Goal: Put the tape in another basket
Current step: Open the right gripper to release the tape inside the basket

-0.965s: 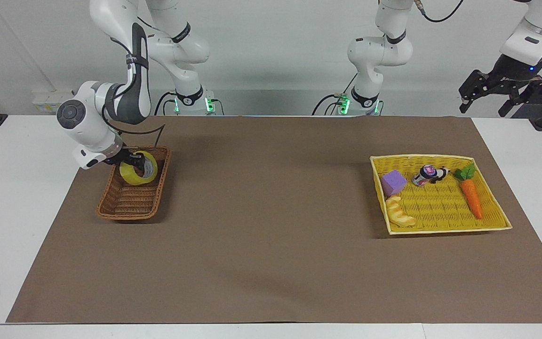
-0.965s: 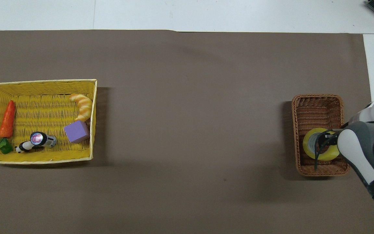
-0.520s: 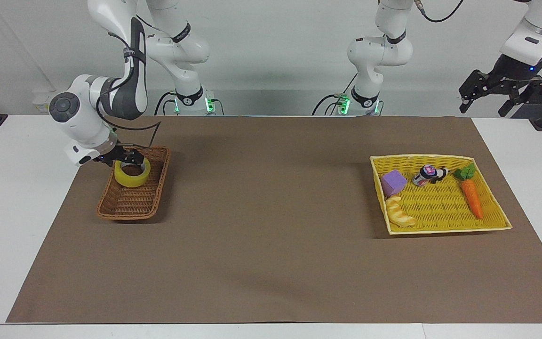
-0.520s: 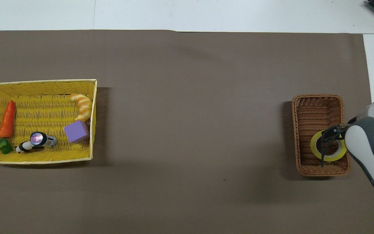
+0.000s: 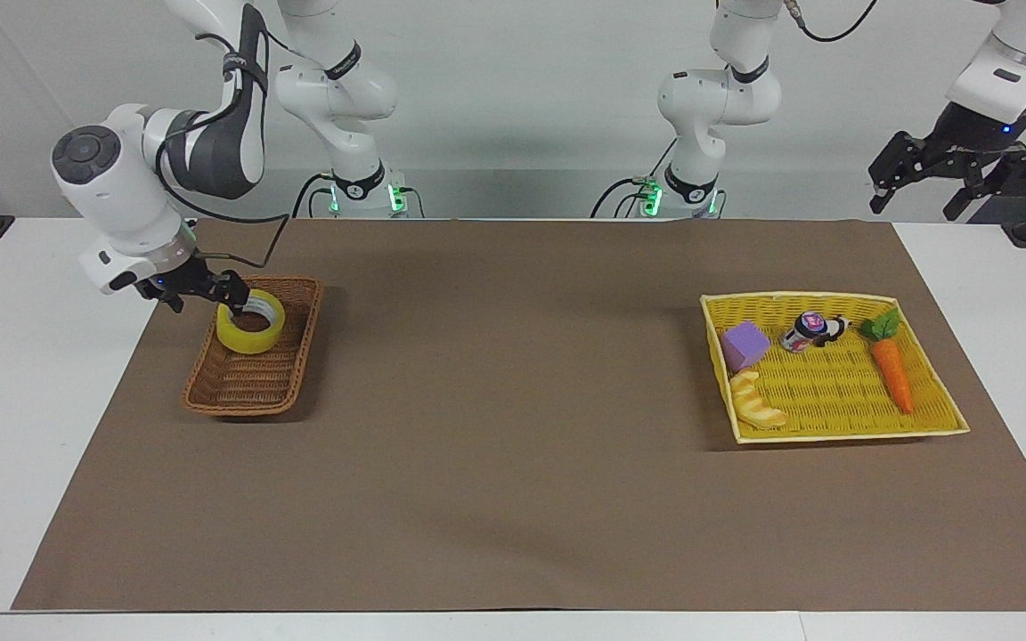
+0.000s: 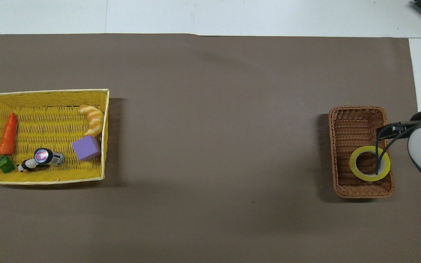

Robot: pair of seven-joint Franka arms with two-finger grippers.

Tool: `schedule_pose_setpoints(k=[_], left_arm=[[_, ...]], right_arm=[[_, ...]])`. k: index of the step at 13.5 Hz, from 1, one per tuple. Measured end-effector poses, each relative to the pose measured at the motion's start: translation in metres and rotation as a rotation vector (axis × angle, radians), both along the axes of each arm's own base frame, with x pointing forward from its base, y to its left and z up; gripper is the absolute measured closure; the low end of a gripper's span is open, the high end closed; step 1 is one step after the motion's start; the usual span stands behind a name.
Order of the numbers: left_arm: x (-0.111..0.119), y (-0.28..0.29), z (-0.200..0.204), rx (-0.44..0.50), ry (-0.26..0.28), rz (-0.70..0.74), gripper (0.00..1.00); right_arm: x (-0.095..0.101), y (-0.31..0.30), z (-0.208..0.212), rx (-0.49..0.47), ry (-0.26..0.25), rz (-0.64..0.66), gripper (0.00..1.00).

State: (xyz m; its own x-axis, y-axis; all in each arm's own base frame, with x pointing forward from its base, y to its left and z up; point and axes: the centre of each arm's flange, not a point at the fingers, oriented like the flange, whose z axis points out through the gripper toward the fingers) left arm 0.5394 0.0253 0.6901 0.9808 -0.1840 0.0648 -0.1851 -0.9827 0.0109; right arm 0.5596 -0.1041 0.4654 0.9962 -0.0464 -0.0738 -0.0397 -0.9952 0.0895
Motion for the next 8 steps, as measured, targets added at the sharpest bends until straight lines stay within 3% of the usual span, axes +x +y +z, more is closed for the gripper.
schedule_pose_setpoints(k=[4, 8], left_arm=[[0.0, 0.0, 0.0, 0.0, 0.0, 0.0, 0.0], [0.0, 0.0, 0.0, 0.0, 0.0, 0.0, 0.0]], right_arm=[[0.017, 0.051, 0.028, -0.009, -0.067, -0.001, 0.0], [0.024, 0.069, 0.084, 0.062, -0.114, 0.007, 0.0]])
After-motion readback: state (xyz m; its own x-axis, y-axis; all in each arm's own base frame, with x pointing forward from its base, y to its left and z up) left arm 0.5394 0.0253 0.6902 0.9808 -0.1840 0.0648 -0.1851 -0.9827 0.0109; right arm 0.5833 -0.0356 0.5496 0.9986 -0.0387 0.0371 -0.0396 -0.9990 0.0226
